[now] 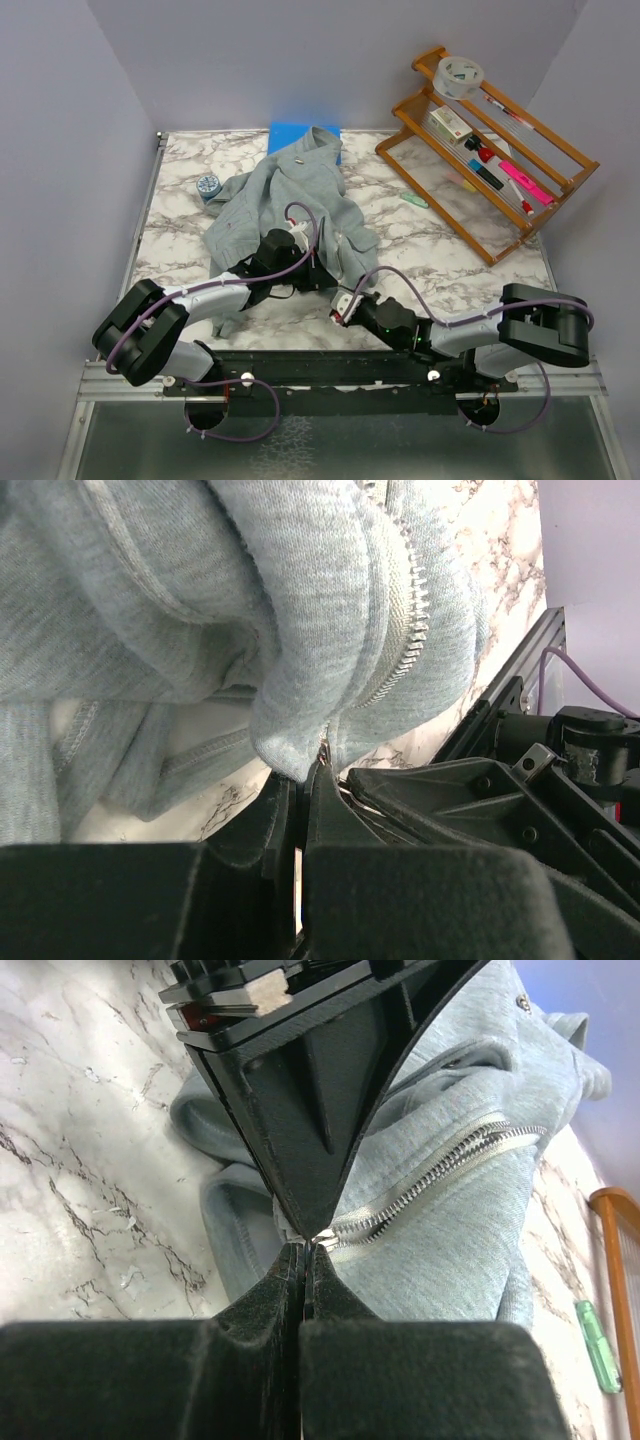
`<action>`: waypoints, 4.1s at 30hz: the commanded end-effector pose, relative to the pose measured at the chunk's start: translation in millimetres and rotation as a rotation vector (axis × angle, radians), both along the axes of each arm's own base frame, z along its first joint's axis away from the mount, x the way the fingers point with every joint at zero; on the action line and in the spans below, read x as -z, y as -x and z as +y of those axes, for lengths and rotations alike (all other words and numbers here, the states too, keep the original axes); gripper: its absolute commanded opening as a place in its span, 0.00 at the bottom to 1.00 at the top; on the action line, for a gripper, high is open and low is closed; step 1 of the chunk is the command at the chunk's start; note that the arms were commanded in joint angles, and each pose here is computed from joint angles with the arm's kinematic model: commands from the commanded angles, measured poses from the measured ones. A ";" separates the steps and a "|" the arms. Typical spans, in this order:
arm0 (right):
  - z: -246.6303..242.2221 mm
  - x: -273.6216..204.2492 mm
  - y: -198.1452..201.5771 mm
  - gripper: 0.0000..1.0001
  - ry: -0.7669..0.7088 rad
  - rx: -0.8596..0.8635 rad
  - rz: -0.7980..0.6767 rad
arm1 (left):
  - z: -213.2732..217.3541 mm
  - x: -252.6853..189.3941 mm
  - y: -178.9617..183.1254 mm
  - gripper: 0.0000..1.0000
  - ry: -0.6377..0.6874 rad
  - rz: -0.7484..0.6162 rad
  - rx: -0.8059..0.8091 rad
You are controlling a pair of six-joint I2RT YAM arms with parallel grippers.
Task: Zip up the jacket
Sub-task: Zip the zipper on the jacket.
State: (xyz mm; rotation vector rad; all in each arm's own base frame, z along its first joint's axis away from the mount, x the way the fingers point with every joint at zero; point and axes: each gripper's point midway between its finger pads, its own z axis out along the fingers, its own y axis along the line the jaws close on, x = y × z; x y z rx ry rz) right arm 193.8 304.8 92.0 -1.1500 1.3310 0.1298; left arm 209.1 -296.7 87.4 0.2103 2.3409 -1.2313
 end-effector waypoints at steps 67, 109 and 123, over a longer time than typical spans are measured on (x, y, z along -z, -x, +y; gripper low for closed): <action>-15.2 -113.2 -239.7 0.00 0.034 0.209 -0.032 | 60.4 -42.4 69.3 0.00 -0.042 0.052 -0.115; -117.9 -230.6 -450.1 0.00 -0.133 0.530 -0.182 | 193.4 -246.3 44.7 0.00 -0.229 -0.309 -0.628; -215.5 -333.0 -360.2 0.00 -0.219 0.804 -0.202 | 138.8 -252.5 -45.2 0.00 -0.413 -0.498 -0.517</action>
